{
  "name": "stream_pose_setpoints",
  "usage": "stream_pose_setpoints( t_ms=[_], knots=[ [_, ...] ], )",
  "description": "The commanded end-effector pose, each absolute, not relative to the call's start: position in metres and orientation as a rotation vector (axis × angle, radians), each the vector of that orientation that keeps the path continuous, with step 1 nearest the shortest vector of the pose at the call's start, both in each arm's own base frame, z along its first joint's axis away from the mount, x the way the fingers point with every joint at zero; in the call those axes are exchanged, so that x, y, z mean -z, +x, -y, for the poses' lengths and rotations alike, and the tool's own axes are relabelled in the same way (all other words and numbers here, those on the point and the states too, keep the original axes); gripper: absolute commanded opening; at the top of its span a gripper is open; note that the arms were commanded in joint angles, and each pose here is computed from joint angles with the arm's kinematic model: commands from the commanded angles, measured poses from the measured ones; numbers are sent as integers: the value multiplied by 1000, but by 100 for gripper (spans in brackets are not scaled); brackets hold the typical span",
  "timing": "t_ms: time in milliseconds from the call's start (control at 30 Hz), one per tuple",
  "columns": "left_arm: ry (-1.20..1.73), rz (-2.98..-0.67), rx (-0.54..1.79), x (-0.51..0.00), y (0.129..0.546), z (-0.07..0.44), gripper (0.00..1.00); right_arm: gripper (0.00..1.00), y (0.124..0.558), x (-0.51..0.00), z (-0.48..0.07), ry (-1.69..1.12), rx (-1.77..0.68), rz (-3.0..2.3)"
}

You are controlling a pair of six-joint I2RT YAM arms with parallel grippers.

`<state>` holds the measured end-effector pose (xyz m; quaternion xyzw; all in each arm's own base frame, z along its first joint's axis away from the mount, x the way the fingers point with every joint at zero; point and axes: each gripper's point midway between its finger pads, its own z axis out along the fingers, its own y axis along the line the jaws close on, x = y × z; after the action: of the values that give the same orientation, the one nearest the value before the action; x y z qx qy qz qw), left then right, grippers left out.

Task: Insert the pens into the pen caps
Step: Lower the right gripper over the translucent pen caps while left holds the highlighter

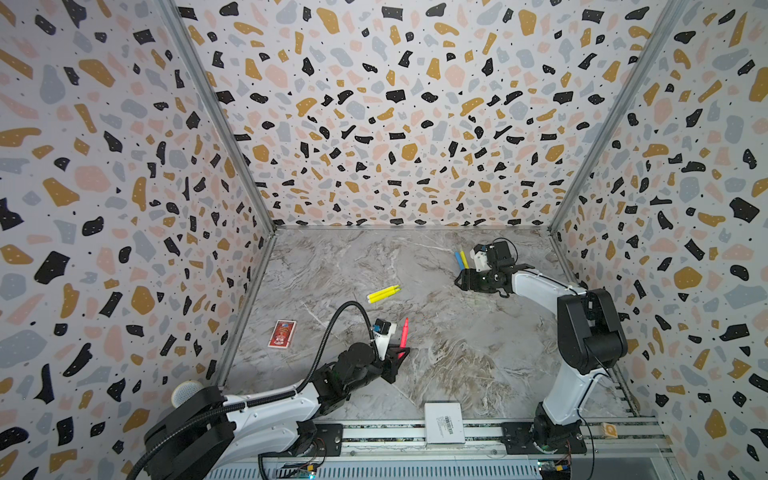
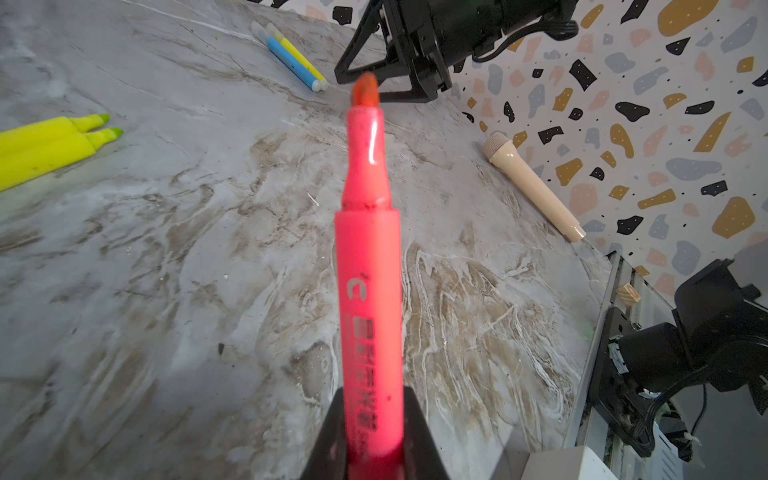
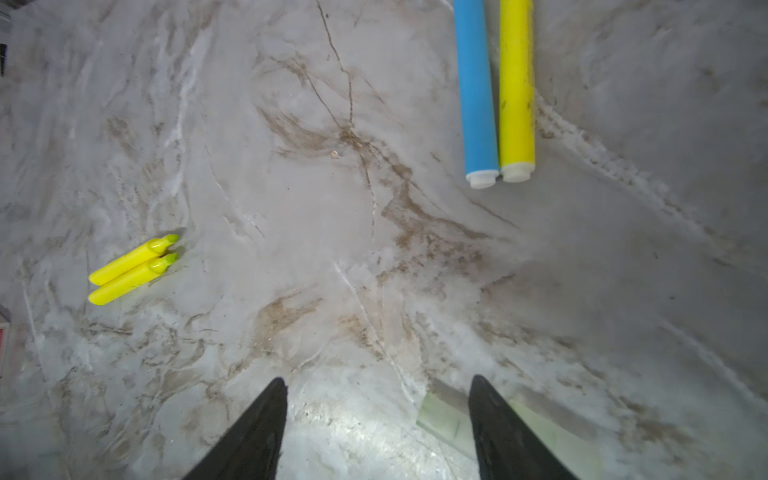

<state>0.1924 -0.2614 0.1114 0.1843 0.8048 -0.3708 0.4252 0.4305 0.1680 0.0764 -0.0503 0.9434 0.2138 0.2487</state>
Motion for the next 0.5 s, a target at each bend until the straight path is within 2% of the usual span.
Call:
stream_pose_setpoints(
  t_ms=[0,467],
  knots=[
    [429,-2000,917,-113,196,256,0,69,429,-73,-165,-185,-505,-2609],
    [414,-1998,907,-113,194,249,0,67,418,-47,-166,-230,-437,-2671]
  ],
)
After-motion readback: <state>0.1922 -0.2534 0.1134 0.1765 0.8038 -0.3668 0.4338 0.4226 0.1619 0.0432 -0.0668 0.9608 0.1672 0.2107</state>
